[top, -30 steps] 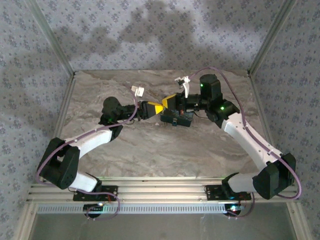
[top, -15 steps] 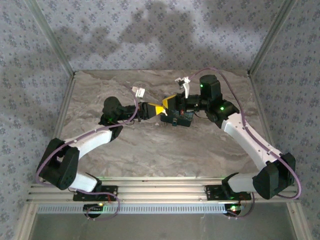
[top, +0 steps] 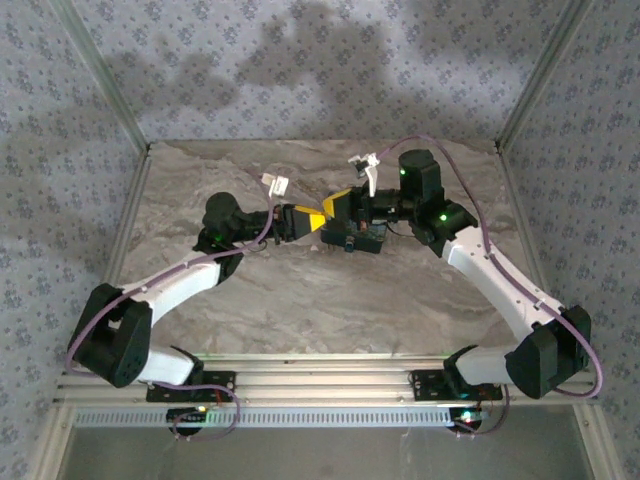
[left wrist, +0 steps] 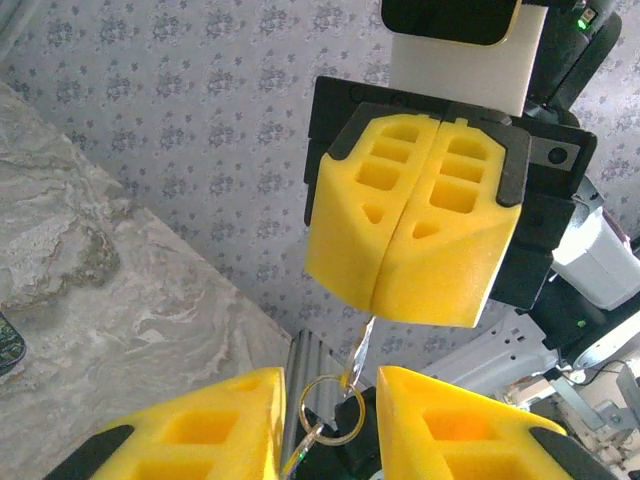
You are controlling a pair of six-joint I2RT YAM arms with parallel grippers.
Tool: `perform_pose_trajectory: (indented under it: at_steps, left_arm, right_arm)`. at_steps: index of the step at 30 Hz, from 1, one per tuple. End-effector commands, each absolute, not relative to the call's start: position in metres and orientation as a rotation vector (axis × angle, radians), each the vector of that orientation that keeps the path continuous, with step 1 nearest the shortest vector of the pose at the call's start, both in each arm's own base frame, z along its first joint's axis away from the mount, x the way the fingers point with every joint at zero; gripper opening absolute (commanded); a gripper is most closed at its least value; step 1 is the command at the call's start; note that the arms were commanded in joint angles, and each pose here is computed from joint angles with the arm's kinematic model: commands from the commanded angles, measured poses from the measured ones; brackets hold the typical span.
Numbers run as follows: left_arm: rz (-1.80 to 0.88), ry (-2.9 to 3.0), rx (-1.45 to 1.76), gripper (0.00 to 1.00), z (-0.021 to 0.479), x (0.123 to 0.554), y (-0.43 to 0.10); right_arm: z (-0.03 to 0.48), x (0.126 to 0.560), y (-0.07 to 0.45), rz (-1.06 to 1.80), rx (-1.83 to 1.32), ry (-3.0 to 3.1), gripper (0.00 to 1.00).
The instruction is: Unlock the padlock with the key
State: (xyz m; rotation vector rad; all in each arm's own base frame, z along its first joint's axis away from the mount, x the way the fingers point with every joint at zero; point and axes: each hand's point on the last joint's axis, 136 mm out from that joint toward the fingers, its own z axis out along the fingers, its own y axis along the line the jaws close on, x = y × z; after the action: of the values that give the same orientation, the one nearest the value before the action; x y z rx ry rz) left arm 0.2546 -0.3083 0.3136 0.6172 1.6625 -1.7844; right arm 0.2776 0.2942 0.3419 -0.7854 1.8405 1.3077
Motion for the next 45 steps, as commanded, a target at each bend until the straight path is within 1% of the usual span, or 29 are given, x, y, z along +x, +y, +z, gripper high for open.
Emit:
perform_pose_trajectory:
  at_steps: [1, 4, 8, 12, 13, 15, 18, 21, 22, 26, 29, 31, 32, 34, 36, 38, 42, 45]
  left_arm:
    - [-1.753, 1.592, 0.661, 0.28, 0.332, 0.247, -0.305]
    - [-1.751, 1.586, 0.663, 0.29, 0.334, 0.247, -0.305]
    - [-1.751, 1.582, 0.663, 0.34, 0.336, 0.248, -0.305]
    - [-1.752, 1.583, 0.663, 0.34, 0.335, 0.248, -0.306]
    - [-1.752, 1.583, 0.662, 0.33, 0.335, 0.248, -0.305]
    - [-1.753, 1.584, 0.659, 0.27, 0.334, 0.249, -0.305]
    - [-1.755, 1.580, 0.659, 0.10, 0.334, 0.249, -0.305]
    - [-1.751, 1.576, 0.654, 0.01, 0.334, 0.249, -0.303]
    - [-1.748, 1.570, 0.655, 0.00, 0.334, 0.249, -0.303]
    - [-1.715, 1.560, 0.659, 0.00, 0.334, 0.248, -0.299]
    - [-1.669, 1.619, 0.644, 0.00, 0.324, 0.251, -0.297]
    - [-1.640, 1.659, 0.627, 0.00, 0.315, 0.254, -0.295]
    - [-1.628, 1.672, 0.618, 0.00, 0.313, 0.255, -0.294]
    - [-1.603, 1.707, 0.595, 0.00, 0.305, 0.258, -0.292]
    - [-1.567, 1.748, 0.574, 0.00, 0.297, 0.261, -0.290]
    - [-1.518, 1.805, 0.542, 0.00, 0.285, 0.265, -0.286]
    - [-1.398, 1.942, 0.482, 0.00, 0.255, 0.271, -0.277]
    - [-1.314, 2.023, 0.436, 0.00, 0.233, 0.273, -0.268]
  right_arm:
    - [0.348, 0.271, 0.297, 1.339, -0.803, 1.813, 0.00]
    - [0.348, 0.270, 0.299, 1.344, -0.807, 1.813, 0.00]
    - [0.347, 0.269, 0.301, 1.352, -0.812, 1.813, 0.00]
    - [0.346, 0.269, 0.303, 1.355, -0.814, 1.816, 0.00]
    - [0.345, 0.269, 0.303, 1.355, -0.814, 1.817, 0.00]
    - [0.345, 0.269, 0.304, 1.357, -0.814, 1.819, 0.00]
    - [0.345, 0.269, 0.304, 1.357, -0.814, 1.819, 0.00]
    - [0.344, 0.269, 0.304, 1.361, -0.814, 1.823, 0.00]
    - [0.344, 0.269, 0.305, 1.363, -0.814, 1.824, 0.00]
    - [0.342, 0.272, 0.304, 1.360, -0.792, 1.841, 0.00]
    - [0.342, 0.276, 0.303, 1.355, -0.756, 1.854, 0.19]
    - [0.342, 0.279, 0.302, 1.347, -0.722, 1.871, 0.35]
    - [0.341, 0.281, 0.301, 1.342, -0.704, 1.881, 0.41]
    - [0.336, 0.288, 0.297, 1.320, -0.649, 1.917, 0.48]
    - [0.331, 0.297, 0.290, 1.282, -0.565, 1.966, 0.53]
    - [0.329, 0.308, 0.279, 1.234, -0.464, 2.000, 0.55]
    - [0.270, 0.335, 0.236, 0.998, -0.141, 2.190, 0.56]
    - [0.223, 0.336, 0.212, 0.784, -0.002, 2.326, 0.56]
